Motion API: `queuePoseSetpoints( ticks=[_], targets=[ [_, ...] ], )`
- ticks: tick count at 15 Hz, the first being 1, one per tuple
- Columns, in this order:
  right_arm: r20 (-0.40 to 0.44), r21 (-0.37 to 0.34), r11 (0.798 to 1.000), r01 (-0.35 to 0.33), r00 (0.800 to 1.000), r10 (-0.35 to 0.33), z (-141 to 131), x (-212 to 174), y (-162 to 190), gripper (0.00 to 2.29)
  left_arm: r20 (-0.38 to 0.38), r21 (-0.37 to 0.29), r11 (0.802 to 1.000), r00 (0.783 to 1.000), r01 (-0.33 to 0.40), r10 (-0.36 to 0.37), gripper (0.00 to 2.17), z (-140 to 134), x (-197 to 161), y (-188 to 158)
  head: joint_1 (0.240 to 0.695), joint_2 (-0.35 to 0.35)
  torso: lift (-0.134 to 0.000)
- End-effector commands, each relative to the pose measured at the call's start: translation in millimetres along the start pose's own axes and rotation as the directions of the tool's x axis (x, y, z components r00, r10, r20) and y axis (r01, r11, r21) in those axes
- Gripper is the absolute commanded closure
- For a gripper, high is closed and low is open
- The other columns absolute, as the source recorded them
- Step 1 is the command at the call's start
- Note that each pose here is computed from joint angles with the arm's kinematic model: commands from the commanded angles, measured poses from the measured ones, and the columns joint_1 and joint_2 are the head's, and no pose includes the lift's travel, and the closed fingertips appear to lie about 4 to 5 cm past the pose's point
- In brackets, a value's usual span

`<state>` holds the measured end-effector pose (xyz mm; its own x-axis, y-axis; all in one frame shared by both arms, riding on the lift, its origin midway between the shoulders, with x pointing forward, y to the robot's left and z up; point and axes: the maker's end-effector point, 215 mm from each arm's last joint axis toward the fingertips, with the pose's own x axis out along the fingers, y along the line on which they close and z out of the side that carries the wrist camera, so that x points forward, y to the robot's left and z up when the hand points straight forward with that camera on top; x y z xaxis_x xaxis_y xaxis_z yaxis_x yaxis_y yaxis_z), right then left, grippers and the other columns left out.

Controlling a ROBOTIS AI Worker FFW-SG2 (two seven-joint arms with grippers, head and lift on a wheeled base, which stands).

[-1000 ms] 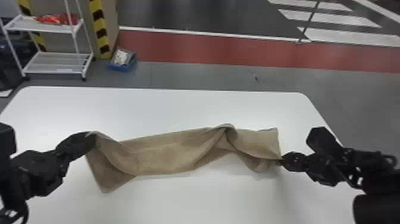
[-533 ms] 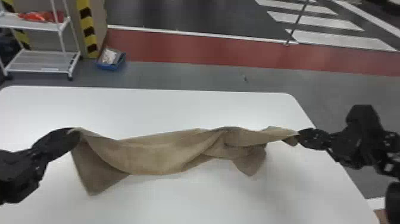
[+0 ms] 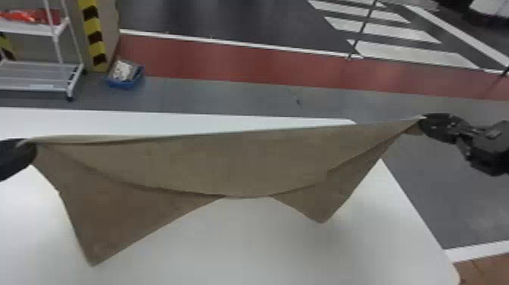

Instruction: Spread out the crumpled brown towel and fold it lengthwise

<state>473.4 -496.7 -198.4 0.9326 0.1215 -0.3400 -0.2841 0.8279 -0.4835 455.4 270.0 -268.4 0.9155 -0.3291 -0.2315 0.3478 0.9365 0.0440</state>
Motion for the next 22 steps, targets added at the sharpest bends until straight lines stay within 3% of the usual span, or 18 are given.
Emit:
queuePoseSetpoints(
  ticks=[1,3,4,5,10,13,16,17,19,22],
  targets=[
    [0.008,0.068,0.996,0.066,0.998,-0.066,6,2,-21,1.2,0.002,0.027,1.0,1.0,-0.016,0.016,1.62,20,5,13,0.67,-0.265,-0.124],
    [0.0,0.094,0.988,0.119,0.993,-0.12,13,14,-32,1.2,0.002,0.033,0.999,1.0,-0.002,0.002,1.62,39,19,16,0.628,-0.273,-0.124],
    [-0.021,0.122,0.983,0.136,0.991,-0.134,11,25,-35,1.2,-0.013,0.058,0.998,1.0,0.001,-0.001,1.62,44,34,14,0.628,-0.273,-0.124],
    [-0.035,0.138,0.978,0.155,0.988,-0.152,15,37,-38,1.2,-0.013,0.079,0.997,1.0,0.008,-0.007,1.62,52,51,12,0.597,-0.274,-0.124],
    [-0.119,0.187,0.957,0.224,0.972,-0.204,34,89,-69,1.2,-0.03,0.077,0.993,0.996,0.085,-0.083,1.62,89,148,12,0.535,-0.275,-0.124],
    [-0.144,0.183,0.946,0.269,0.959,-0.244,54,111,-100,1.2,-0.013,0.069,0.992,0.994,0.107,-0.106,1.62,129,191,18,0.474,-0.271,-0.124],
    [-0.117,0.195,0.93,0.312,0.949,-0.293,91,125,-126,1.2,0.037,0.116,0.989,0.995,0.091,-0.096,1.62,182,221,23,0.415,-0.27,-0.124],
    [-0.113,0.214,0.922,0.324,0.945,-0.306,96,122,-133,1.2,0.057,0.105,0.99,0.994,0.09,-0.096,1.62,195,224,28,0.372,-0.268,-0.124],
    [-0.113,0.242,0.924,0.297,0.954,-0.277,91,117,-123,1.2,0.077,0.089,0.991,0.992,0.095,-0.102,1.62,193,214,30,0.338,-0.266,-0.124],
    [-0.114,0.23,0.939,0.257,0.965,-0.236,28,66,-89,1.2,0.068,0.083,0.992,0.993,0.092,-0.097,1.62,129,157,26,0.343,-0.266,-0.124]
  ],
)
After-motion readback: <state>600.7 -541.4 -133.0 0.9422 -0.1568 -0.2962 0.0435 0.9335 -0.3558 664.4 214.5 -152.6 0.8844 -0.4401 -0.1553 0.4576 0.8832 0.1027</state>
